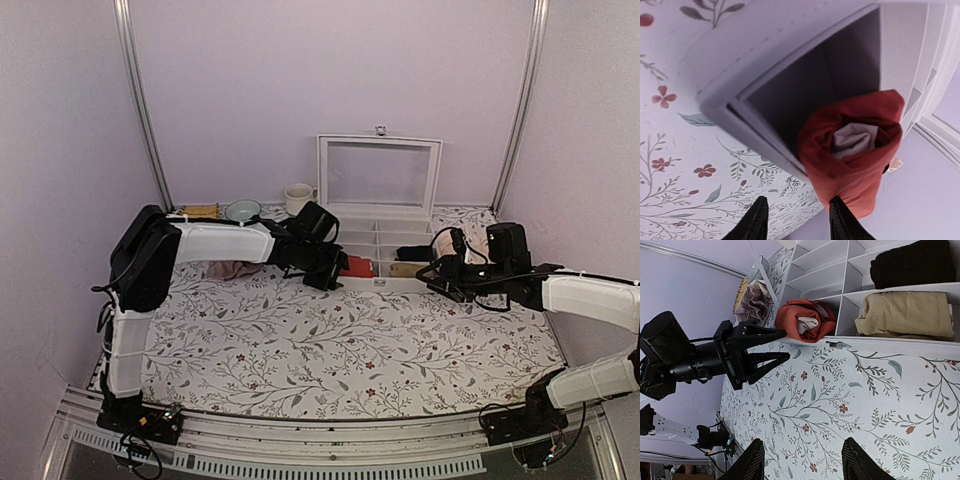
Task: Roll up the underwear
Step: Place the underwear in the storage box, then adjust the underwear in the storage box.
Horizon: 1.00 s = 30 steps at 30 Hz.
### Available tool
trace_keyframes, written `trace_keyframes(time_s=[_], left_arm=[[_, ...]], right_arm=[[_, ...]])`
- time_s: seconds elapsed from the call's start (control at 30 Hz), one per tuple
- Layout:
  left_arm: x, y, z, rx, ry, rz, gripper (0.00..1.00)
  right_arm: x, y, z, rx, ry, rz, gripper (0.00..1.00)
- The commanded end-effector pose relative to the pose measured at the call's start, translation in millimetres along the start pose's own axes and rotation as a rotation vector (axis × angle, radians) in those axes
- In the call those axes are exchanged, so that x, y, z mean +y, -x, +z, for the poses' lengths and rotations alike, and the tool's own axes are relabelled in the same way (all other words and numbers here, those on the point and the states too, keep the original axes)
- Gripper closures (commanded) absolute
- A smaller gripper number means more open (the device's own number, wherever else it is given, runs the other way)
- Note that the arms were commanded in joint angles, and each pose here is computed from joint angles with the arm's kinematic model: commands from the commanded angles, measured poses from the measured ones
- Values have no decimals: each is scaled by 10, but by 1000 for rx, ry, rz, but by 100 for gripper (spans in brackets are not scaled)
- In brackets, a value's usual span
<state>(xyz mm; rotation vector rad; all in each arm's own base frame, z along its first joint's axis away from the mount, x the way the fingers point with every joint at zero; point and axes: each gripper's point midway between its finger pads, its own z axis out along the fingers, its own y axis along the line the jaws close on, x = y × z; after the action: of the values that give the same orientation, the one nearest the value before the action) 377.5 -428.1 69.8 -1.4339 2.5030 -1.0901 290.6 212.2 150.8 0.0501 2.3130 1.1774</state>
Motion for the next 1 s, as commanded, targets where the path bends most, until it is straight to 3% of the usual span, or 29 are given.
trace_keyframes(time_s=[0.0, 0.17, 0.33, 0.5, 0.8, 0.97], left_arm=[[143, -155, -204, 20, 59, 54, 59], [43, -87, -407, -53, 92, 175, 58], [-271, -37, -436, -89, 7, 277, 57], [-585, 103, -287, -94, -30, 440, 63], [-655, 289, -120, -115, 5, 574, 93], [-550, 292, 16, -96, 24, 581, 96]], right_arm=[[111, 99, -99, -55, 23, -31, 48], [100, 108, -97, -56, 14, -30, 48], [79, 99, -64, -43, 10, -21, 48], [55, 105, -24, -32, 1, -14, 58], [1, 144, 23, -19, -40, 12, 59], [-26, 140, 36, -11, -55, 20, 59]])
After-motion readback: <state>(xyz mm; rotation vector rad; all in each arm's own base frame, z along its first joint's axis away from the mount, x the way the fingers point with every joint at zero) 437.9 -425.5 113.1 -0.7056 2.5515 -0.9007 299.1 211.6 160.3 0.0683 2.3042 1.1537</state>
